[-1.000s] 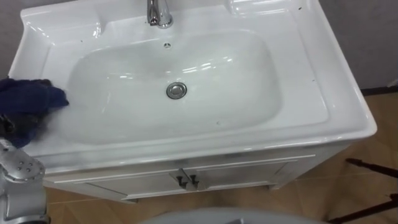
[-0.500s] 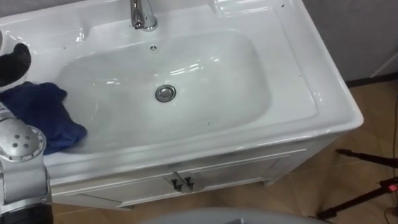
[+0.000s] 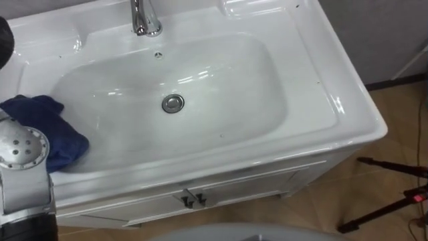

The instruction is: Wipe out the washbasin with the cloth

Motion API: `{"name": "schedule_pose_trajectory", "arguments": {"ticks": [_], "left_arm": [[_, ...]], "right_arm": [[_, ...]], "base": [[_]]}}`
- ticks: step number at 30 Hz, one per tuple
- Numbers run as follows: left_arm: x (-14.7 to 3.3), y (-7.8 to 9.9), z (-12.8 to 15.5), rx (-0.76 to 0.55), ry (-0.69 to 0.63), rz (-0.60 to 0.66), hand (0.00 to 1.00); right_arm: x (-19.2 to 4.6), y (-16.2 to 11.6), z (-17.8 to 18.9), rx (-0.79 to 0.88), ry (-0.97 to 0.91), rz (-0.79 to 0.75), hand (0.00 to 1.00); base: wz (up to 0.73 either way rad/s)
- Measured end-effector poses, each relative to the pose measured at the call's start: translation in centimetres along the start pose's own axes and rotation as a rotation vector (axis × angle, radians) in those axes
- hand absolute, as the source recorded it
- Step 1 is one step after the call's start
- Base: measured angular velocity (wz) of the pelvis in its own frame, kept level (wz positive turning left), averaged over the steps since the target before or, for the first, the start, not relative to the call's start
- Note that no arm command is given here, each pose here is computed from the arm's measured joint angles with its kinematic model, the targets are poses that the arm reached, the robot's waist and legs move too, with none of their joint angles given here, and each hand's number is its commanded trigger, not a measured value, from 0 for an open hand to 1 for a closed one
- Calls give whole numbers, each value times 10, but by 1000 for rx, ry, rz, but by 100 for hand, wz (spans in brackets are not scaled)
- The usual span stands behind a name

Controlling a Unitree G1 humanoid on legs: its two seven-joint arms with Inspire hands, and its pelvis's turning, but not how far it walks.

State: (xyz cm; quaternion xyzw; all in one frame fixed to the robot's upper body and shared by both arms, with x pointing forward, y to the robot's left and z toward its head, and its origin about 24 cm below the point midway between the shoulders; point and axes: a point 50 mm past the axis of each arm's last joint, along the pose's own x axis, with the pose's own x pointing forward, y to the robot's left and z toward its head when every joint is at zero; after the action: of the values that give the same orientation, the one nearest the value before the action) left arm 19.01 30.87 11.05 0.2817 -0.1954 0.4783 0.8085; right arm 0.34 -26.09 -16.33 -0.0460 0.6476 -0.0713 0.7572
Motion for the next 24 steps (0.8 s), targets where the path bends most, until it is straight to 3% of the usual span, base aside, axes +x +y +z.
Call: {"name": "schedule_pose_trajectory", "arguments": {"ticks": [8,14,20,24], "left_arm": [[11,20,-4,-7,8,119,0],[18,46,-20,45,56,245,0],[12,89,-53,137,197,412,0],[-3,118,-85,202,361,513,0]], "right_arm": [[-2,0,-12,-9,33,2,0],[-4,-2,-23,-23,70,-5,0],[-6,-6,-27,-54,91,-18,0],[-7,-9,-25,-106,83,-11,0]], "base": [[-2],[0],[6],[9]]}}
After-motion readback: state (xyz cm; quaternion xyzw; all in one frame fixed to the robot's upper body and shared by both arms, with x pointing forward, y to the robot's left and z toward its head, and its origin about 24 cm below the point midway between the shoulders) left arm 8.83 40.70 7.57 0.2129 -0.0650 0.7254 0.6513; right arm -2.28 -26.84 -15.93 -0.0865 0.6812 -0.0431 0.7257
